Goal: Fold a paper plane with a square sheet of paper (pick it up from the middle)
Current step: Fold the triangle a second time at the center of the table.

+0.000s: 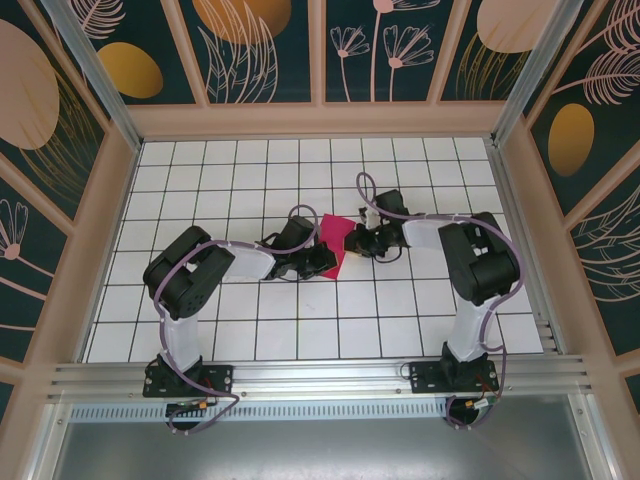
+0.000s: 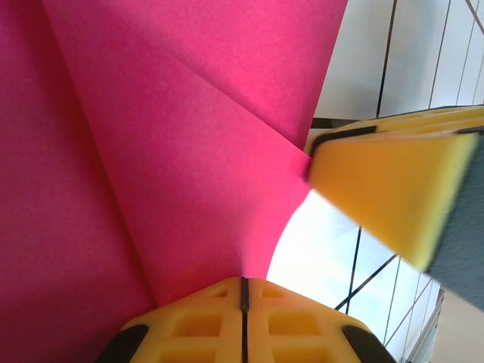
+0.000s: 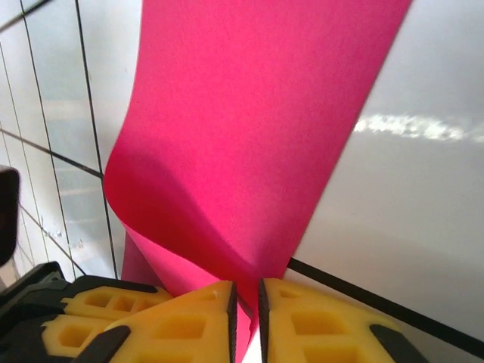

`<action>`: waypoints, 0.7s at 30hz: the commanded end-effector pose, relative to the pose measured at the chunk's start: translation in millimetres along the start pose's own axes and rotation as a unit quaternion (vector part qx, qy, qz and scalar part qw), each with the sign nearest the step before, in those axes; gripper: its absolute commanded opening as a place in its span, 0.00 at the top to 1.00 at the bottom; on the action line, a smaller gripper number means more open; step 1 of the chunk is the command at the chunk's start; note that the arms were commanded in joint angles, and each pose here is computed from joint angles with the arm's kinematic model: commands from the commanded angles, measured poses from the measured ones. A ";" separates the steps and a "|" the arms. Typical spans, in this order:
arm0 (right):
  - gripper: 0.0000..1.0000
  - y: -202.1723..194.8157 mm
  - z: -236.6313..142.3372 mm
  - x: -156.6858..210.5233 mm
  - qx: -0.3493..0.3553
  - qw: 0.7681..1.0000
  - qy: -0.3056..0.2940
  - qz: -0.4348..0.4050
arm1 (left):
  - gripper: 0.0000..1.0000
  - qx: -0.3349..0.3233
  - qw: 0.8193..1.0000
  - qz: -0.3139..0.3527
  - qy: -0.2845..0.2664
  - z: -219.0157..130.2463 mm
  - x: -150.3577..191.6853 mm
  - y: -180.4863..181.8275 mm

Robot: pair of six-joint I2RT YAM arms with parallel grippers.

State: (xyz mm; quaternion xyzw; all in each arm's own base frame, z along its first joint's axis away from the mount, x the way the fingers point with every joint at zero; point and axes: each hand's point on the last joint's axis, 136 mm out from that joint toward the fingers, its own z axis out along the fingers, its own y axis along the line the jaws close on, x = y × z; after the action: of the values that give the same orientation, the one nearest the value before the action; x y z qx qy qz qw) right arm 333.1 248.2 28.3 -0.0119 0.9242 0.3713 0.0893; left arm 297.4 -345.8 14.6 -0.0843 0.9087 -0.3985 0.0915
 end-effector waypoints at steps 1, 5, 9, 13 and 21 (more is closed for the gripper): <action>0.81 16.8 -21.6 -20.2 0.013 0.998 -0.054 -0.033 | 0.92 -0.080 0.996 -0.037 0.007 -0.9 11.7 41.6; 0.84 23.2 -18.7 -11.9 0.004 0.997 -0.050 -0.054 | 0.93 -0.083 0.995 -0.045 0.005 -0.2 11.0 43.7; 0.88 25.2 -6.8 -0.7 -0.006 0.998 -0.028 -0.053 | 0.94 -0.086 0.995 -0.048 0.001 -0.9 10.5 44.4; 0.89 25.5 2.7 5.4 -0.016 0.999 -0.009 -0.050 | 0.94 -0.085 0.995 -0.049 0.000 -0.8 10.1 44.1; 0.91 8.8 15.3 9.4 0.011 0.999 0.011 -0.035 | 0.94 -0.081 0.995 -0.050 -0.001 -1.2 9.5 41.2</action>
State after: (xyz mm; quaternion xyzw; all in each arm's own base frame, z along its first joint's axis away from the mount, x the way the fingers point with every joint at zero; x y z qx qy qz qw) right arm 323.9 264.0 25.6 -0.0394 0.9259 0.3633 0.0960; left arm 298.1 -344.7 14.1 -0.1058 0.9085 -0.3945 0.0886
